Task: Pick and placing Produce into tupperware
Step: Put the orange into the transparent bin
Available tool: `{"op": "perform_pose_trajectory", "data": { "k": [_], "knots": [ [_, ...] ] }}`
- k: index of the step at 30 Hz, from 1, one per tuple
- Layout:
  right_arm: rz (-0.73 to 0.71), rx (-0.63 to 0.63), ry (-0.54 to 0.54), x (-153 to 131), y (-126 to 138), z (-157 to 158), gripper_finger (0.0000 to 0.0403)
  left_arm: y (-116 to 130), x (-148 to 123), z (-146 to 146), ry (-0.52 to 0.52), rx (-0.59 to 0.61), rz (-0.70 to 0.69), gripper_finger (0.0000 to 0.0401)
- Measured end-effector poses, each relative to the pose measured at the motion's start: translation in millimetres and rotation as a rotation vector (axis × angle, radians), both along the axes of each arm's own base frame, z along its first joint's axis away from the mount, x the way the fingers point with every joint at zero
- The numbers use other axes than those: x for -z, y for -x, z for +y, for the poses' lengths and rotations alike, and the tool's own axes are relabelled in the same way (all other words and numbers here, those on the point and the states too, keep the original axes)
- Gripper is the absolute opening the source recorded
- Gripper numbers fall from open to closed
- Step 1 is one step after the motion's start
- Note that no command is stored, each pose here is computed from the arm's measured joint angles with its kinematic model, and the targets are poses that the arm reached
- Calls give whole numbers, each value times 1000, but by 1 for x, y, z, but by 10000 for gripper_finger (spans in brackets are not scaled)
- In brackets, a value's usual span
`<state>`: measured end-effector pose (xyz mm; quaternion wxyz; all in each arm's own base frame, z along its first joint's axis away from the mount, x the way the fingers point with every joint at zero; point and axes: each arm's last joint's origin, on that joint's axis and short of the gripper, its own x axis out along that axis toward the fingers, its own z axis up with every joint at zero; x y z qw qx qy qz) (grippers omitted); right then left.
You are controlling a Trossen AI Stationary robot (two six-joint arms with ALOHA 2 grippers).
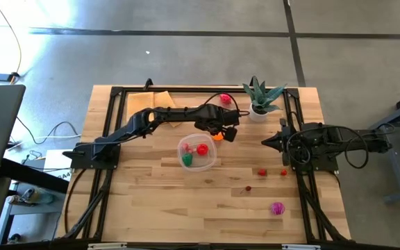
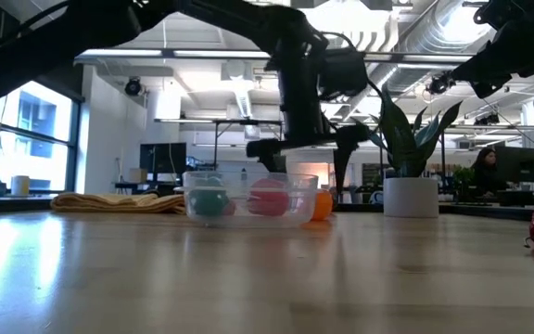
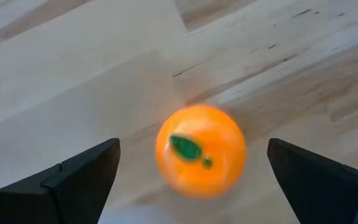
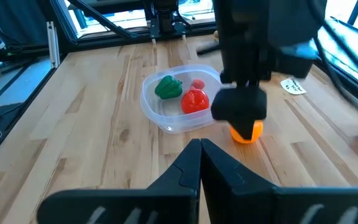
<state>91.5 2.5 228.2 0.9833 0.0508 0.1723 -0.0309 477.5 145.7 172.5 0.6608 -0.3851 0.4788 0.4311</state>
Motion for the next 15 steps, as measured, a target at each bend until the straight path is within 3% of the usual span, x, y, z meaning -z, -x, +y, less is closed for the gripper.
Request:
{"op": "perform_pose_trajectory", "data": {
  "k": [5,15],
  "knots": [
    [1,0,0,0,0,0,0,-4,17,0,56,33,3,397],
    [0,1,1,0,0,0,0,-4,16,0,46,35,3,397]
  ]
}}
